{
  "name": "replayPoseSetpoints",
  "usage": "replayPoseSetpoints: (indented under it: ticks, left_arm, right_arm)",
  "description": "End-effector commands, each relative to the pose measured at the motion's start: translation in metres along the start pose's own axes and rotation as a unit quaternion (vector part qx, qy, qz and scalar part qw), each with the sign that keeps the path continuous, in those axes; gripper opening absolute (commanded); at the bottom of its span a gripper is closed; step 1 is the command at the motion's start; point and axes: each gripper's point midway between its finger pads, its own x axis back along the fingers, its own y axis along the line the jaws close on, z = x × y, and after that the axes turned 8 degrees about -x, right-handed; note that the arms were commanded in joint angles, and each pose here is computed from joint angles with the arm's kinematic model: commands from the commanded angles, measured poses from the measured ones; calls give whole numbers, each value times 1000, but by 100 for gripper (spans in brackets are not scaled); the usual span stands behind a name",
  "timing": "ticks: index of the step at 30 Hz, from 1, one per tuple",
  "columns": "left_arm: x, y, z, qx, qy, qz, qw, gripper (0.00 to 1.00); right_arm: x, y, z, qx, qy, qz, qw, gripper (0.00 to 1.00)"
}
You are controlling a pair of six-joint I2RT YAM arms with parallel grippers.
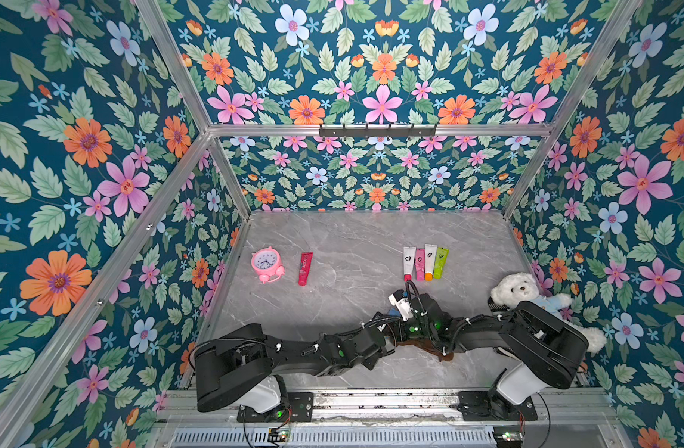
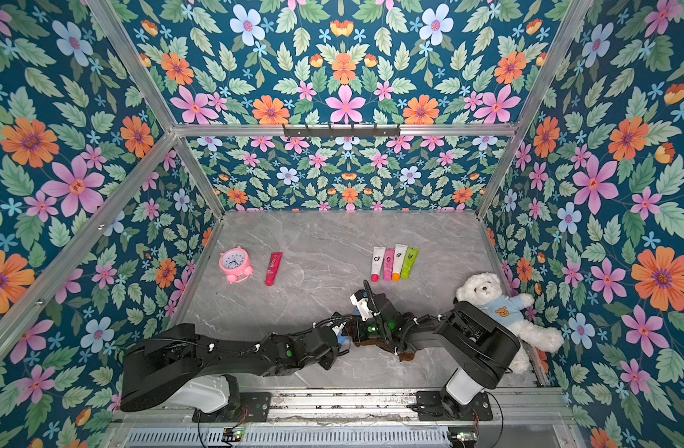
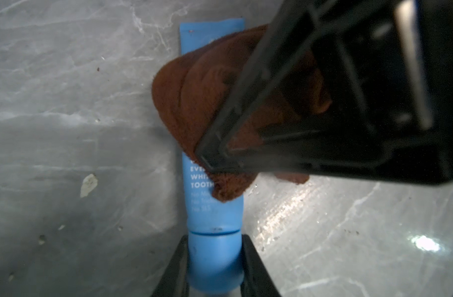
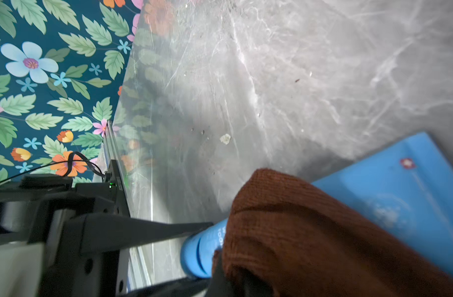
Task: Wipe the surface of the toothpaste tube
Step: Wipe the dirt from the toothpaste tube.
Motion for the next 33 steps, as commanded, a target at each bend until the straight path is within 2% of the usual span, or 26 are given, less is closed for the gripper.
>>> replayPoseSetpoints:
  ticks: [1, 6, 11, 14, 18, 22, 28, 33]
  left_arm:
    - [-2, -3, -4, -8, -5, 5, 1000, 0]
    - [4, -1, -5, -3, -15, 5, 1000, 0]
    - [5, -3, -3, 2, -15, 9, 1000, 0]
    - [4, -4, -1, 2, -14, 11, 1000, 0]
    - [2, -6, -1, -1, -12, 13, 1000, 0]
    - [0, -7, 0, -3, -10, 13, 1000, 0]
    - [0, -8, 0, -3, -10, 16, 1000, 0]
    - [0, -9, -1, -4, -11, 18, 1000, 0]
  right_arm:
    - [-6, -19, 27, -63, 46, 6, 997, 0]
    - [8, -68, 4, -117, 23, 53, 991, 0]
    - [22, -86, -15, -84, 14, 141, 986, 0]
    - [26, -88, -23, -71, 11, 163, 984, 0]
    - [21, -75, -22, -63, 20, 137, 988, 0]
    - [11, -57, 1, -49, 53, 115, 991, 0]
    - [1, -7, 29, -42, 81, 38, 995, 0]
    - [3, -15, 37, -49, 82, 51, 994, 0]
